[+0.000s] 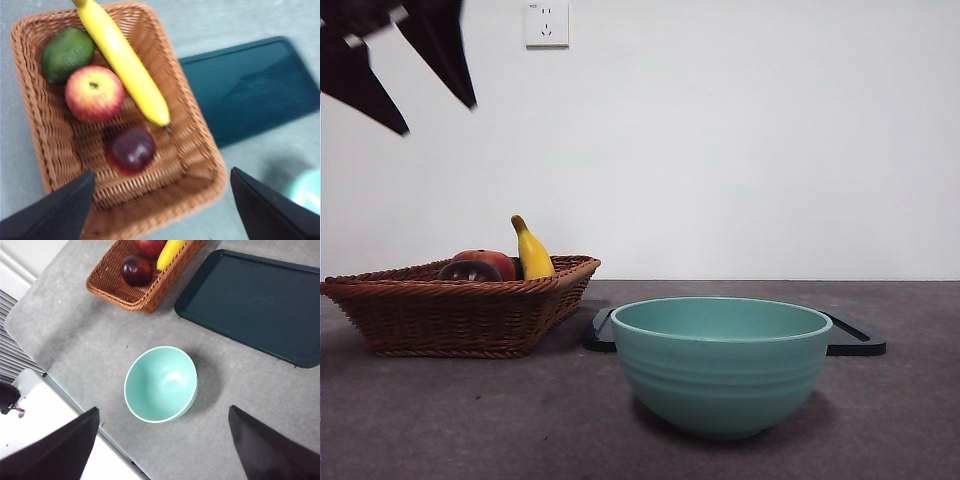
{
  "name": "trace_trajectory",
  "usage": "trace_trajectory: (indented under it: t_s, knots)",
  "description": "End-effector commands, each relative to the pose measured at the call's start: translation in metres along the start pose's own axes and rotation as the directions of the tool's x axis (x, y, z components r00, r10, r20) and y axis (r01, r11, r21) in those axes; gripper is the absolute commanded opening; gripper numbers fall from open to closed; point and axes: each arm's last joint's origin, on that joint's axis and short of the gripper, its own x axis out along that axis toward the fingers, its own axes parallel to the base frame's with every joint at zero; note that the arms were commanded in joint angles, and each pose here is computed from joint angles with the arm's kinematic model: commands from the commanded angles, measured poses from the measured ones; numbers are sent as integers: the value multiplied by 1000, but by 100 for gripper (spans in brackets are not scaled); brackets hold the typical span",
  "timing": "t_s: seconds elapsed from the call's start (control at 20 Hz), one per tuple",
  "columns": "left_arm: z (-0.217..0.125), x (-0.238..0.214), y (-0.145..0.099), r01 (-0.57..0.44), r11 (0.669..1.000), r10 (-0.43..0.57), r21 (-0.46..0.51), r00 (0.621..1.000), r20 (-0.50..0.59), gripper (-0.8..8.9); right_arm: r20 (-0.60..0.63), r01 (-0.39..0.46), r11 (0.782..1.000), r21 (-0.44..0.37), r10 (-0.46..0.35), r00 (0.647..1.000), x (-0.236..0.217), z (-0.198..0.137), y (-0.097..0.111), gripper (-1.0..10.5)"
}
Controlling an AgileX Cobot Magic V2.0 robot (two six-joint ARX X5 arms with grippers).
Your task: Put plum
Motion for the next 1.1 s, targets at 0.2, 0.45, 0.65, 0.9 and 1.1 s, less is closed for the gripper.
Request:
trace_trajectory:
  t_s: [0.2, 0.45, 0.65, 0.9, 1.1]
  knots:
    - [8, 62, 7, -22, 999, 25, 28, 995, -101, 436, 11, -5, 1000, -5, 5, 1000, -2, 4, 2, 415]
    - [1, 107, 15, -38, 999, 41, 24, 983, -181, 437, 11, -5, 1000, -2, 5, 1000, -2, 4, 2, 415]
    - [-6, 134, 20, -32, 999, 39, 37, 974, -225, 437, 11, -5, 1000, 0, 5, 1000, -2, 4, 2, 415]
    - [-11, 154, 24, -31, 999, 38, 33, 968, -248, 437, 11, -5, 1000, 0, 5, 1000, -2, 4, 2, 415]
    - [-16, 164, 25, -30, 999, 37, 28, 960, -277, 428, 11, -5, 1000, 1, 5, 1000, -2, 4, 2, 415]
